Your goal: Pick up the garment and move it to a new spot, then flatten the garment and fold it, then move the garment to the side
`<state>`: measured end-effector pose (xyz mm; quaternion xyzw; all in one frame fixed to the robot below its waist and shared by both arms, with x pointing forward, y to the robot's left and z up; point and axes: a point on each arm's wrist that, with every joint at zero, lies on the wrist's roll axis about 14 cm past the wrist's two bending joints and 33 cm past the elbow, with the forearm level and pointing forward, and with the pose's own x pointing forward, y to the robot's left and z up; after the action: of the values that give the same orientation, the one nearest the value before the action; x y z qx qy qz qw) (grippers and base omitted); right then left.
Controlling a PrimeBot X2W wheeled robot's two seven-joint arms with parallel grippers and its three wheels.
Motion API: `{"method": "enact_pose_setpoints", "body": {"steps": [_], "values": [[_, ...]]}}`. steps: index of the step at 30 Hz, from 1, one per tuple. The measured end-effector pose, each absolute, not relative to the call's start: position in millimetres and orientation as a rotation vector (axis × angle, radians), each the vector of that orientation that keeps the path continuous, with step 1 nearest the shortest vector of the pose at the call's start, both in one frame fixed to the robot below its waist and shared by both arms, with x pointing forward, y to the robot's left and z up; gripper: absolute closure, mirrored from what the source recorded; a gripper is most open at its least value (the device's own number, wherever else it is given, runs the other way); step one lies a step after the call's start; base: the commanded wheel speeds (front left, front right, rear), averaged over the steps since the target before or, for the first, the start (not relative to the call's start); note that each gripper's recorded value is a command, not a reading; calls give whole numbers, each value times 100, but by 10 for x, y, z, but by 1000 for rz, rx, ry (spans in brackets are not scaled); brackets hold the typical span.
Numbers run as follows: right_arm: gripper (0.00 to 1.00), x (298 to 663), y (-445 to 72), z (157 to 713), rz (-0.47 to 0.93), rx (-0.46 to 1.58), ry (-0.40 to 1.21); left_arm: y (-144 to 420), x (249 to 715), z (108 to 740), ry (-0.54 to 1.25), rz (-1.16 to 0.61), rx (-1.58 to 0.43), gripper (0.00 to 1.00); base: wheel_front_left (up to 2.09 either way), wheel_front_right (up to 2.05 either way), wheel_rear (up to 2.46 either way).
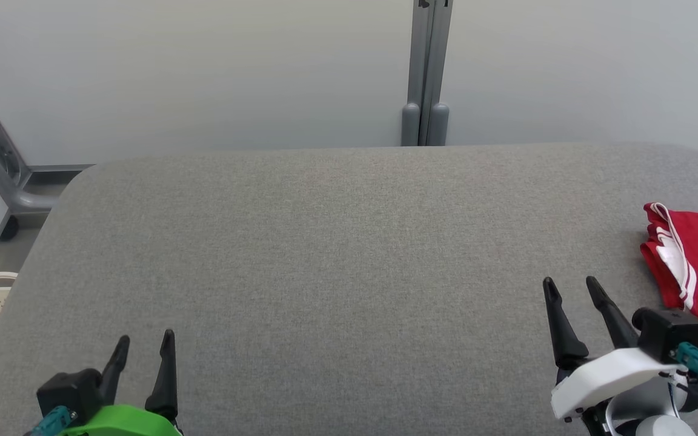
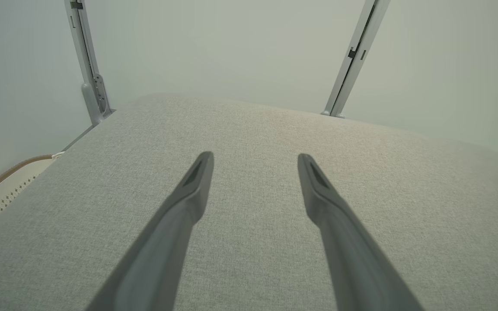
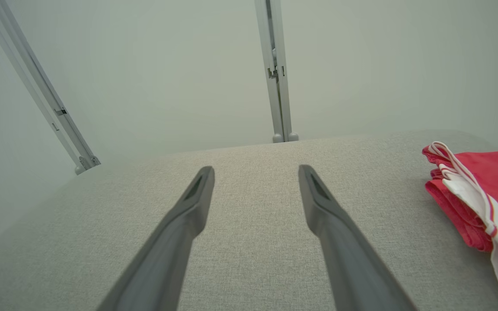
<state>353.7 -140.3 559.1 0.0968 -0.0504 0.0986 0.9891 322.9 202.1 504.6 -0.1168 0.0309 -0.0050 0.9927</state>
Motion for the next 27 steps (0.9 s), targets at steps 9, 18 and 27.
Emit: {"method": "enact_pose_setpoints", "body": {"steps": [9, 18, 27], "values": [[100, 3503, -1492, 5288, 161, 297, 1, 1899, 3178, 4798, 148, -1, -342, 100, 0, 0, 0], [100, 3547, -1626, 5243, 122, 452, 27, 1860, 3252, 4768, 171, 9, -483, 100, 0, 0, 0], [100, 3576, -1730, 5198, 91, 578, 45, 1816, 3348, 4800, 171, 12, -604, 100, 0, 0, 0]]}}
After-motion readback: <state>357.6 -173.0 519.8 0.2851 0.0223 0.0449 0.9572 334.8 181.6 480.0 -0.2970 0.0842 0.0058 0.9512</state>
